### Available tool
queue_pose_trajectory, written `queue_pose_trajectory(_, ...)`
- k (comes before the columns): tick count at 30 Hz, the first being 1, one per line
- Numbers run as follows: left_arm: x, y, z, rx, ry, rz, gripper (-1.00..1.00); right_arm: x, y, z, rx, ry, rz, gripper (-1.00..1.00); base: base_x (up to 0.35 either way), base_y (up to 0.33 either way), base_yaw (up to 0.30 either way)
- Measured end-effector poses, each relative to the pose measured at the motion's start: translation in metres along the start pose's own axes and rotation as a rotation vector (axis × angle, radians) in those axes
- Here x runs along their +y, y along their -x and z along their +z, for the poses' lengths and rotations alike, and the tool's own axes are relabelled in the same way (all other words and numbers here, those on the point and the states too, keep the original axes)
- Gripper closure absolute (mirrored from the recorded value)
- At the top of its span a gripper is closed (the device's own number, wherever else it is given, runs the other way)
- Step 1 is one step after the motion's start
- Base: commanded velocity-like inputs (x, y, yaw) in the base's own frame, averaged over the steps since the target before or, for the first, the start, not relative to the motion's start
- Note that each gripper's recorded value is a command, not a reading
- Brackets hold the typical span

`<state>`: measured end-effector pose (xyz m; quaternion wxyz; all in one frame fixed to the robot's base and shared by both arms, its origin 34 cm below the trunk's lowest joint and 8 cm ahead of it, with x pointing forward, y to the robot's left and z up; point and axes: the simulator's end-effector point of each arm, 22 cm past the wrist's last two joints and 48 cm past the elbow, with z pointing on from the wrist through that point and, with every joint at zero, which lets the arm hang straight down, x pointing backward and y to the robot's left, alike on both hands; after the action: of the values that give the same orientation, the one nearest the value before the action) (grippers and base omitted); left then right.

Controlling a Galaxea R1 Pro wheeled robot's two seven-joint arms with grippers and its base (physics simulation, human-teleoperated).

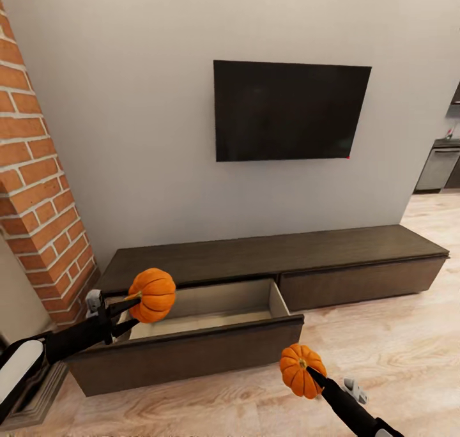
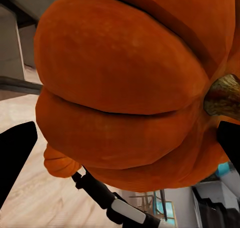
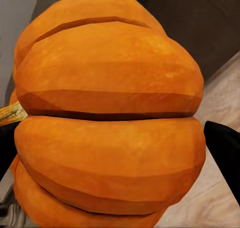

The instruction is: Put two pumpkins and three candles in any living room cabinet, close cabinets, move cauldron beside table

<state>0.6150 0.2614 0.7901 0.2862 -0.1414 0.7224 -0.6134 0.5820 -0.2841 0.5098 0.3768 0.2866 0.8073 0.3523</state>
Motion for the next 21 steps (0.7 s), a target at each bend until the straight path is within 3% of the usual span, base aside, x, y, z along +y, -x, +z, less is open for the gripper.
queue_pose_trajectory(14, 0.0016, -0.0002, -0.0001, 0.001, 0.007, 0.005, 1.00, 0.0004, -0.0013, 0.0001, 0.005, 0.002, -0.004, 1.00, 0.000, 0.000, 0.270)
queue_pose_trajectory(21, 0.0004, -0.0004, 0.0002, 0.000, 0.002, 0.000, 1.00, 0.0010, -0.0012, 0.0001, 0.005, 0.004, -0.004, 1.00, 0.067, -0.101, 0.275)
